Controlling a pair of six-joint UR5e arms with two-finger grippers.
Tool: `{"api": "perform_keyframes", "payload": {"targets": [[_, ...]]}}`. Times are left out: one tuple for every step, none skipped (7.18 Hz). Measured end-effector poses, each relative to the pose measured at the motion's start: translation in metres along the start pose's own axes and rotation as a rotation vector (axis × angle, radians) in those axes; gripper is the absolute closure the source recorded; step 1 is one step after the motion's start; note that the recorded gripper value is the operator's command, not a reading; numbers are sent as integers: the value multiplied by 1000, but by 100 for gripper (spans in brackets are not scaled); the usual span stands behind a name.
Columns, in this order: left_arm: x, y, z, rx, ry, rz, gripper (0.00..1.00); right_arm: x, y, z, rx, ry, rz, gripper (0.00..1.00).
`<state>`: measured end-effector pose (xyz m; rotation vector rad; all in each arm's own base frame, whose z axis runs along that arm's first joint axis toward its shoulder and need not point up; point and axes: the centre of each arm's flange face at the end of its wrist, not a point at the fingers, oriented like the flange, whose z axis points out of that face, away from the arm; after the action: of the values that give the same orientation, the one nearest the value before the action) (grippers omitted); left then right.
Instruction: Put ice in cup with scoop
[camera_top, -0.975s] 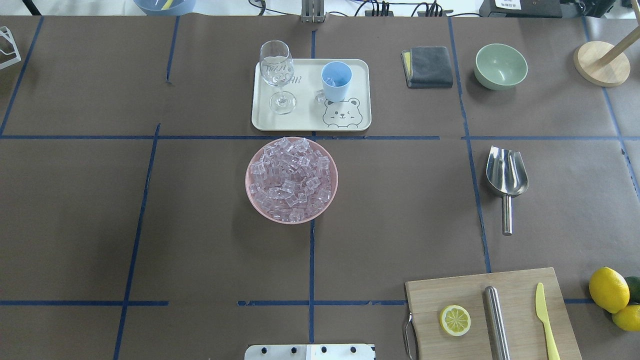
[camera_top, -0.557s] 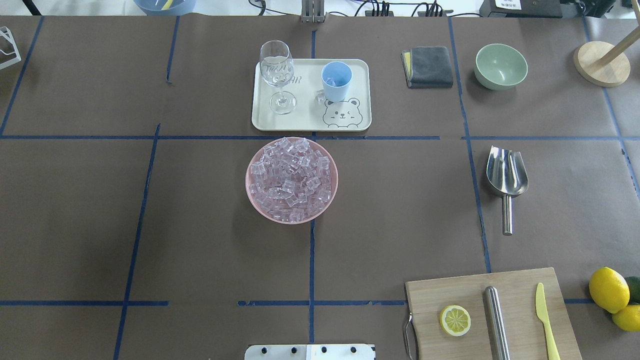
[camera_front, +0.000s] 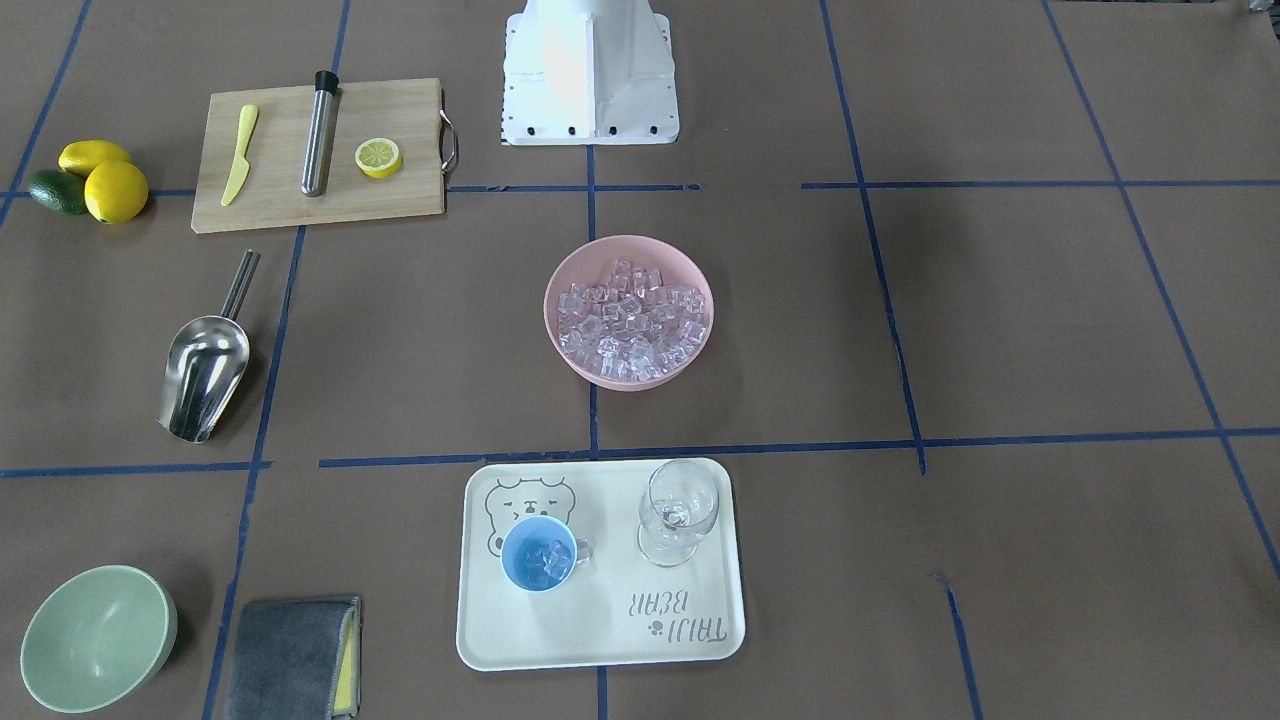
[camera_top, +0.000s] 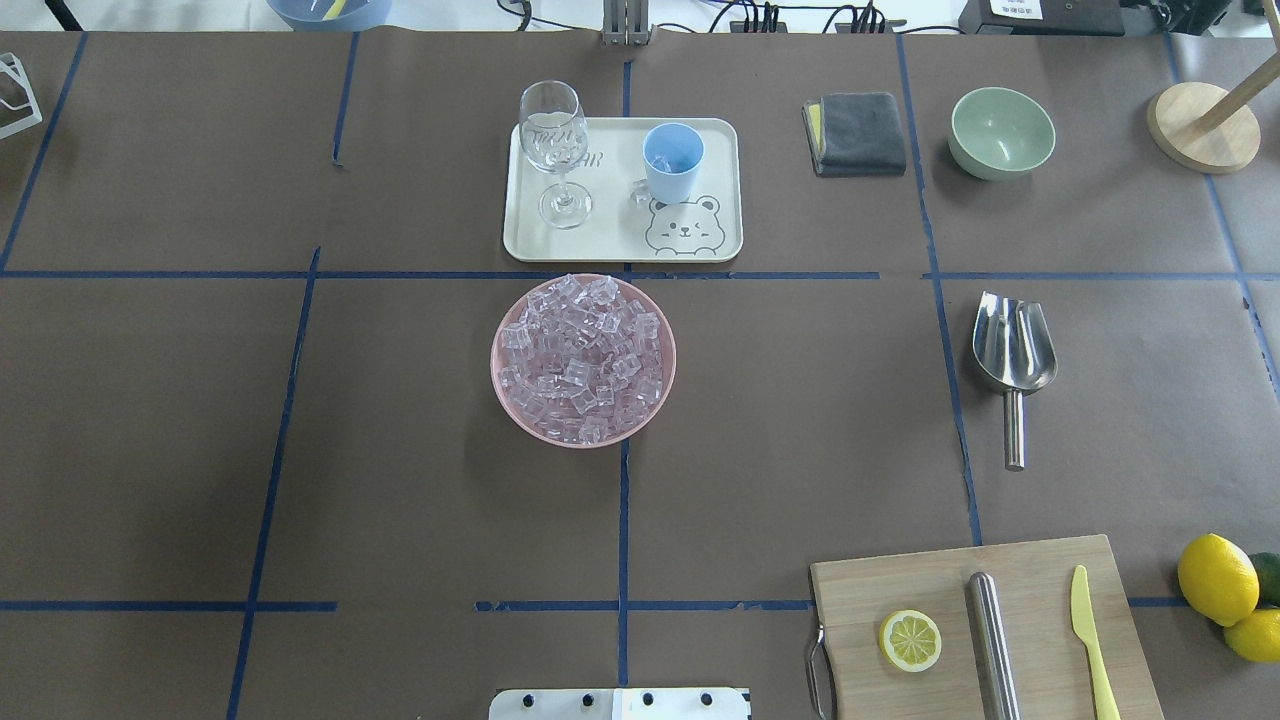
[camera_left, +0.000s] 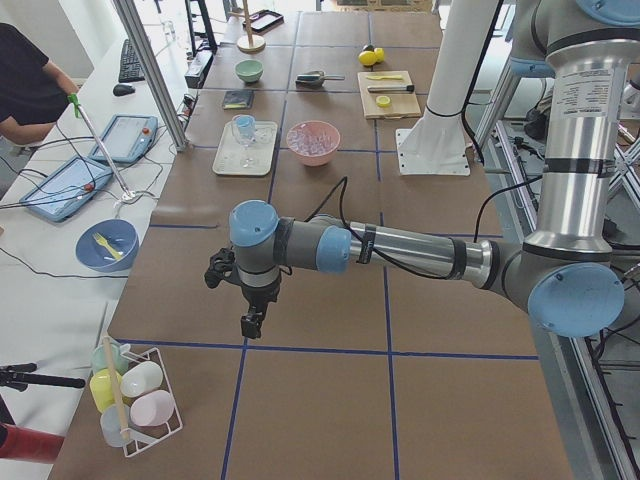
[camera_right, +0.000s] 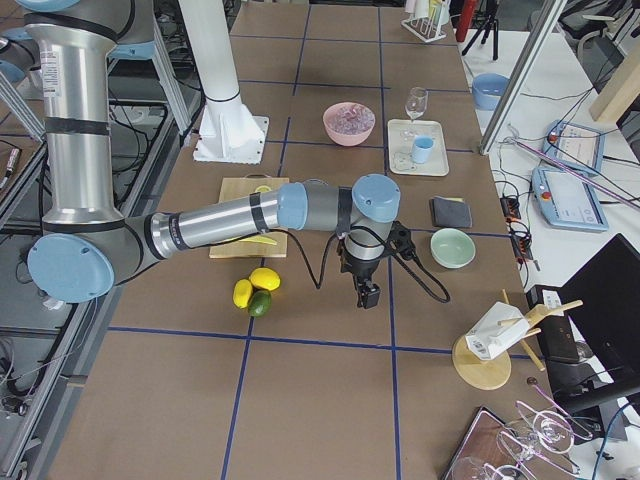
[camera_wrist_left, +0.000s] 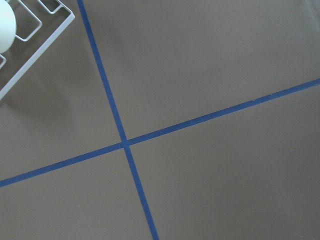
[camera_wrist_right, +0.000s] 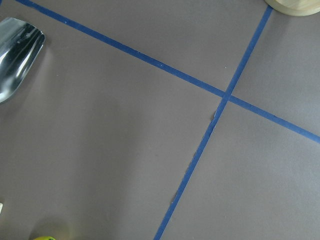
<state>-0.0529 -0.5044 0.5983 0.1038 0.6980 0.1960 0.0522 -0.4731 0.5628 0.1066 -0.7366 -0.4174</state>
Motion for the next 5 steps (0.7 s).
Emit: {"api": "perform_keyframes", "payload": {"targets": [[0, 5, 1, -55, 38, -57, 0, 4, 1, 4, -9, -2, 11, 0], [0, 8, 2, -81, 65, -89, 0, 8, 2, 9, -16, -4, 31, 0], [-1, 9, 3, -91, 77, -102, 0, 12, 3, 14, -19, -4, 55, 0], [-2, 10, 3, -93, 82, -108, 0, 14, 3, 18, -13, -1, 59, 0], [-4, 11, 2, -90, 84, -110, 0, 15, 6, 22, -10, 0, 59, 0]]}}
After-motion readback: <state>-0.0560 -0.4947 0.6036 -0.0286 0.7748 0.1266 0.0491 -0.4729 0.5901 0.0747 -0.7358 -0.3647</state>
